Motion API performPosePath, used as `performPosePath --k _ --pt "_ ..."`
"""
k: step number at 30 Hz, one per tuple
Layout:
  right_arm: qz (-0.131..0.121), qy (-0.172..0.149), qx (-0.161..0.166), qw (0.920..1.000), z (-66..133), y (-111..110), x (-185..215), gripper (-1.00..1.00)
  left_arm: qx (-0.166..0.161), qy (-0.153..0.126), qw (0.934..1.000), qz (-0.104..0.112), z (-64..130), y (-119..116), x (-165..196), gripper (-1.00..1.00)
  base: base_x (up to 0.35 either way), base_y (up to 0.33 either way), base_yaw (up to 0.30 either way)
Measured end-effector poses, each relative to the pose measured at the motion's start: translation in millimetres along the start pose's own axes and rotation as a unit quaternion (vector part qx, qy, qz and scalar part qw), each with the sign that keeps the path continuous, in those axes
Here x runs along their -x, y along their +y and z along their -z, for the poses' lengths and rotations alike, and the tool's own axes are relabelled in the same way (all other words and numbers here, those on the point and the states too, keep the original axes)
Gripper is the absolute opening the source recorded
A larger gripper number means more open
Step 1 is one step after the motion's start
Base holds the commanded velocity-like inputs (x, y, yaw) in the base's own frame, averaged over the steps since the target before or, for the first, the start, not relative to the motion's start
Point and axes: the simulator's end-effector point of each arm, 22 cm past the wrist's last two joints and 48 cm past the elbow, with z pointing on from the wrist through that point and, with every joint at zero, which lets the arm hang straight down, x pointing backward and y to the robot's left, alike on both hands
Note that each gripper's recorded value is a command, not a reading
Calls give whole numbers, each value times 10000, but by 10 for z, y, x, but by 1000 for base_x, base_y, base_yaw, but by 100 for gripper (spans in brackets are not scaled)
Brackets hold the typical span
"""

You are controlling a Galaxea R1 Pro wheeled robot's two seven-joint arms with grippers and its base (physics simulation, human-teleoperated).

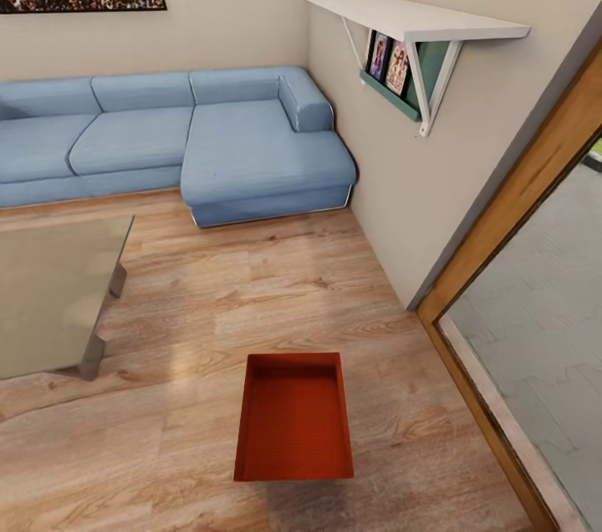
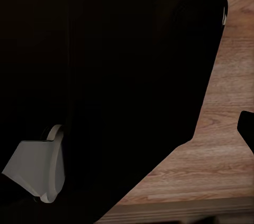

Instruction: Move the two storage containers from the living room to the garage. In the garage, place one container on the floor and stack the other container on top of it (either order is fine).

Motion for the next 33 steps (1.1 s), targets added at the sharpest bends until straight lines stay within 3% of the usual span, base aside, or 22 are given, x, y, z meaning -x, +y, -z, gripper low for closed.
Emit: performPosePath --k 29,33 --pt "5 0 1 10000 0 0 0 100 0 2 10000 -1 0 0 -1 100 0 0 0" --pt "8 -14 -76 10000 -14 -124 3 100 -11 -5 10000 -13 0 -7 2 100 0 0 0"
